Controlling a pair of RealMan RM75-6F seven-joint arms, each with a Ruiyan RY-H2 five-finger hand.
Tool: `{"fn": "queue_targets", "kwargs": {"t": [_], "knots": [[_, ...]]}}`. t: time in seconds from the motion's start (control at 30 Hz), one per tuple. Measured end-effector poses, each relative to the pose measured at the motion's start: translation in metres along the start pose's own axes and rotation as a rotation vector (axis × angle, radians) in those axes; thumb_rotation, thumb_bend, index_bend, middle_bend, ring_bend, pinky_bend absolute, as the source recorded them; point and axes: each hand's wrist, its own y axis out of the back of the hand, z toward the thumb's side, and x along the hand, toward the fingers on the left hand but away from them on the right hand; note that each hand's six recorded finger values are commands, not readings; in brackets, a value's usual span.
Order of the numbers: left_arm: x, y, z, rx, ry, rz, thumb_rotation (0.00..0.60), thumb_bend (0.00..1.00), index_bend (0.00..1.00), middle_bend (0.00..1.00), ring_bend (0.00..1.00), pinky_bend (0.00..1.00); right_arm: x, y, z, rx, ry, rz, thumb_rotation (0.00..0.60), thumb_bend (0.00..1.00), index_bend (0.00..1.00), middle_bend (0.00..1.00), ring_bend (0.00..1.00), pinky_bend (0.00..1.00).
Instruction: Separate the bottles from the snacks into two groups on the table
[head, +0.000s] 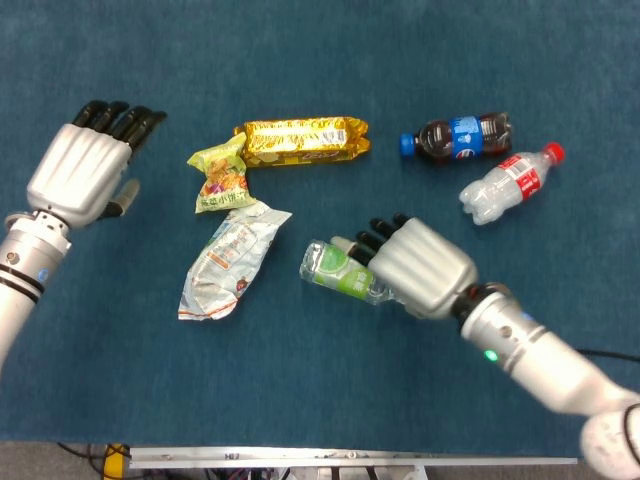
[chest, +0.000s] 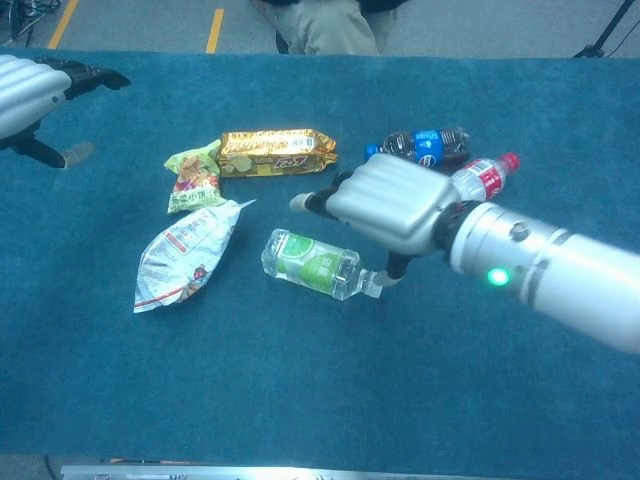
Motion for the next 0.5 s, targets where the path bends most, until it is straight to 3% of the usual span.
{"fn": "queue_targets", "kwargs": {"t": [0.5], "knots": [[-0.004, -0.004, 0.003, 0.003, -0.029, -0.020, 0.600, 0.40, 0.08, 0.14, 0.11, 0.14, -0.030, -0.021, 0.014, 0.013, -0.109, 0.021, 0.600, 0.00, 0.04, 0.27, 0.21, 0.37]]}}
